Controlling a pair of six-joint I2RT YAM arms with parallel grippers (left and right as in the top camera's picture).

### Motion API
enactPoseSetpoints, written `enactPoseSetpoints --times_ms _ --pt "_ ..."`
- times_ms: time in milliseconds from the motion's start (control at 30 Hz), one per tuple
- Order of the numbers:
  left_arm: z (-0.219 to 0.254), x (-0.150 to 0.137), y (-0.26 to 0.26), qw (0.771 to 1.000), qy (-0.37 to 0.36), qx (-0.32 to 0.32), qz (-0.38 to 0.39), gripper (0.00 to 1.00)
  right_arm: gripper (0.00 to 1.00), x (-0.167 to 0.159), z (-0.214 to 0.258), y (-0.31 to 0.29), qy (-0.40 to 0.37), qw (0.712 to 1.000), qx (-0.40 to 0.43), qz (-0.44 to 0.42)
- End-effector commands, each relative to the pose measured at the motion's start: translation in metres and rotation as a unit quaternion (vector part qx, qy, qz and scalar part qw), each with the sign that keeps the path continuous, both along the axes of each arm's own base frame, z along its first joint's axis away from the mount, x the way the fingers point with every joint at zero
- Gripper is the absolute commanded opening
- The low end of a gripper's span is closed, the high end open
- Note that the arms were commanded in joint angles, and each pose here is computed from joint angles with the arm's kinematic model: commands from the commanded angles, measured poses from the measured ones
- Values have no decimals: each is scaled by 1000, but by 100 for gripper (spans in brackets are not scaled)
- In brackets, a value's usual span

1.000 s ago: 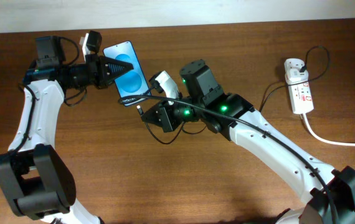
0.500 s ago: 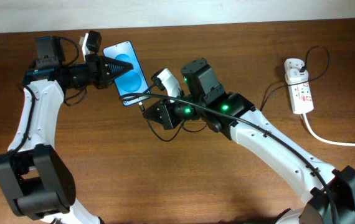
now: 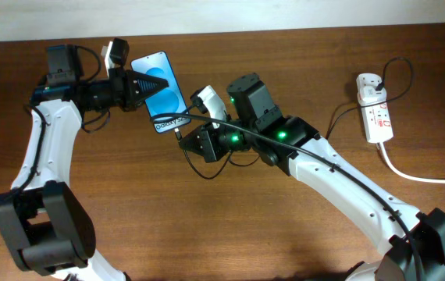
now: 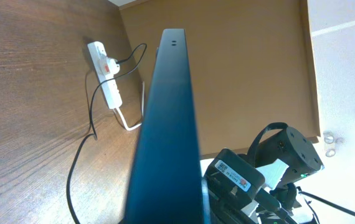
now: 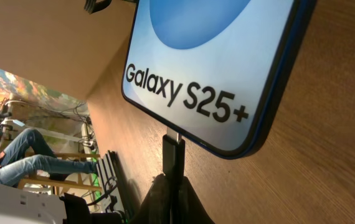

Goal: Plug charger to phone and switch on socket
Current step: 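Push the USB-C plug up into the phone's bottom port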

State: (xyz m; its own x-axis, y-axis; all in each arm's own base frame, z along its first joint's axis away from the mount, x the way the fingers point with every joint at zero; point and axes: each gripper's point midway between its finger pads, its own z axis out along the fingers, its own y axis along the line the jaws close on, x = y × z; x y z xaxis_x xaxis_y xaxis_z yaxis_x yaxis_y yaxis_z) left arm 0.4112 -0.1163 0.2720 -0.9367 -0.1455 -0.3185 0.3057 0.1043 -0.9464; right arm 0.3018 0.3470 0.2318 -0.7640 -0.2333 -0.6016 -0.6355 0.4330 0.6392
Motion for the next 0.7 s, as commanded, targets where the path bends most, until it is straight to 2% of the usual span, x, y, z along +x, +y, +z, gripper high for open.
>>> enactPoseSetpoints --times_ms 0,167,533,667 --pt "11 -5 -8 1000 -21 -3 -13 0 4 6 19 -2 -27 999 15 -8" --pt "10 -5 -7 999 -41 2 -13 0 4 6 19 -2 -27 999 15 -8" --pt "9 -4 -7 999 -39 6 -10 0 4 6 19 -2 -25 1000 14 -8" --pt "8 -1 1 1000 -27 6 1 0 4 2 13 -5 -2 1000 5 -12"
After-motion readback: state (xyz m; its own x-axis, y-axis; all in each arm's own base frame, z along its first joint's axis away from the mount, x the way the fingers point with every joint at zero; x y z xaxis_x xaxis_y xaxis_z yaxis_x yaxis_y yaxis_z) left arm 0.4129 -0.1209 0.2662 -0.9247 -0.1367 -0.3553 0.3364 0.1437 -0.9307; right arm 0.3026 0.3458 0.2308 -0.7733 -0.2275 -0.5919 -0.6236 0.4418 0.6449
